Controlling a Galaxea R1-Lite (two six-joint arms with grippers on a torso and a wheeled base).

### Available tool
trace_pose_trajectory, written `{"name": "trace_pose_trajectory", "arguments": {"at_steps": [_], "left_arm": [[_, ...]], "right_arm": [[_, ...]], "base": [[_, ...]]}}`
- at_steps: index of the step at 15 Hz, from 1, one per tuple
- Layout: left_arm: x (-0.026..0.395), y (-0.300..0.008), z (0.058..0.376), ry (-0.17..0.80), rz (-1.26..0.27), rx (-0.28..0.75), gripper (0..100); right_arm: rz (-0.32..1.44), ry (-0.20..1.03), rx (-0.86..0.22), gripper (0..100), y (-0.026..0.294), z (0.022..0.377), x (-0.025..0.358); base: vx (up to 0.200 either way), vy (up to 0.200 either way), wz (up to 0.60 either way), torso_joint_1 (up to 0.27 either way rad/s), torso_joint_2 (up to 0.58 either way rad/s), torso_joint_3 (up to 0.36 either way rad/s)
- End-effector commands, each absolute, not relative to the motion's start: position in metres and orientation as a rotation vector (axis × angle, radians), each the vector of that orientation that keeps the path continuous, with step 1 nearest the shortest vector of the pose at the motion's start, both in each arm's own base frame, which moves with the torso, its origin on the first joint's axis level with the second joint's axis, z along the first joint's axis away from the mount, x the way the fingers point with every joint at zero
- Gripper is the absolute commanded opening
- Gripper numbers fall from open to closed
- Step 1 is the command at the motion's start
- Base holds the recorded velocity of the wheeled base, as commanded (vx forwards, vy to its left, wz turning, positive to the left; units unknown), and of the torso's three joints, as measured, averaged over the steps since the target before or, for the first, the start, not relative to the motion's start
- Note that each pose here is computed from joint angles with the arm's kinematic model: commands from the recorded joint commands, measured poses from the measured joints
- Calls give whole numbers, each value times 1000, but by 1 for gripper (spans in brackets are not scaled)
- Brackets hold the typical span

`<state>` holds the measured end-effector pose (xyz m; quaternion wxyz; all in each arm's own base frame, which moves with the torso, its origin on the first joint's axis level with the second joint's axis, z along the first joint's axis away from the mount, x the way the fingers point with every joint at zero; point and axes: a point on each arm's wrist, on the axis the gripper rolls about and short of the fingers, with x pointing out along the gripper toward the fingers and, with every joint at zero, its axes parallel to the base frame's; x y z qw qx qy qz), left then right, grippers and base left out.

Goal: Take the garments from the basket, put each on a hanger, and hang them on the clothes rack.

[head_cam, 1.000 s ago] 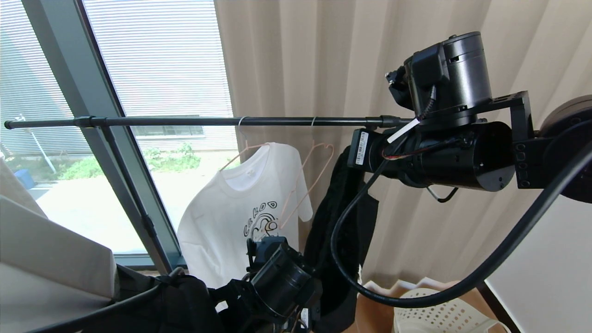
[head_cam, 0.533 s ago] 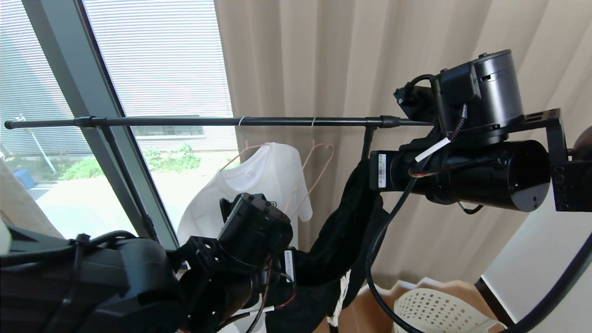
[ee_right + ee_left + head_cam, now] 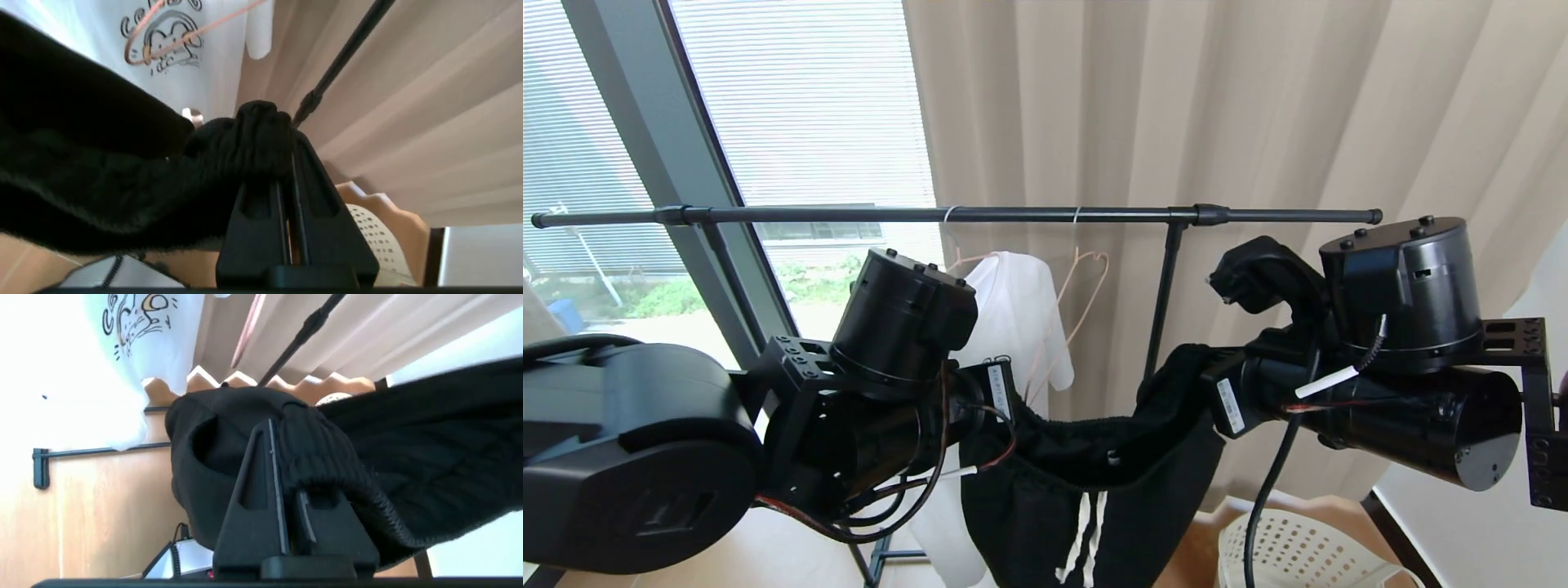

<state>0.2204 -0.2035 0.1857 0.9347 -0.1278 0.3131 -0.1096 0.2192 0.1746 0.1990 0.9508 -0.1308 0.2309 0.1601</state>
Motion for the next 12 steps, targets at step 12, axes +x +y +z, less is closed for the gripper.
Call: {"name": "trace_pose_trajectory", "arguments": {"at_steps": [12], "left_arm": [[238, -158, 196, 624, -107, -133, 0]], "right_arm": [[75, 478, -307, 0, 125, 200, 248]], "base": [[0, 0, 0, 0, 0, 0]]}}
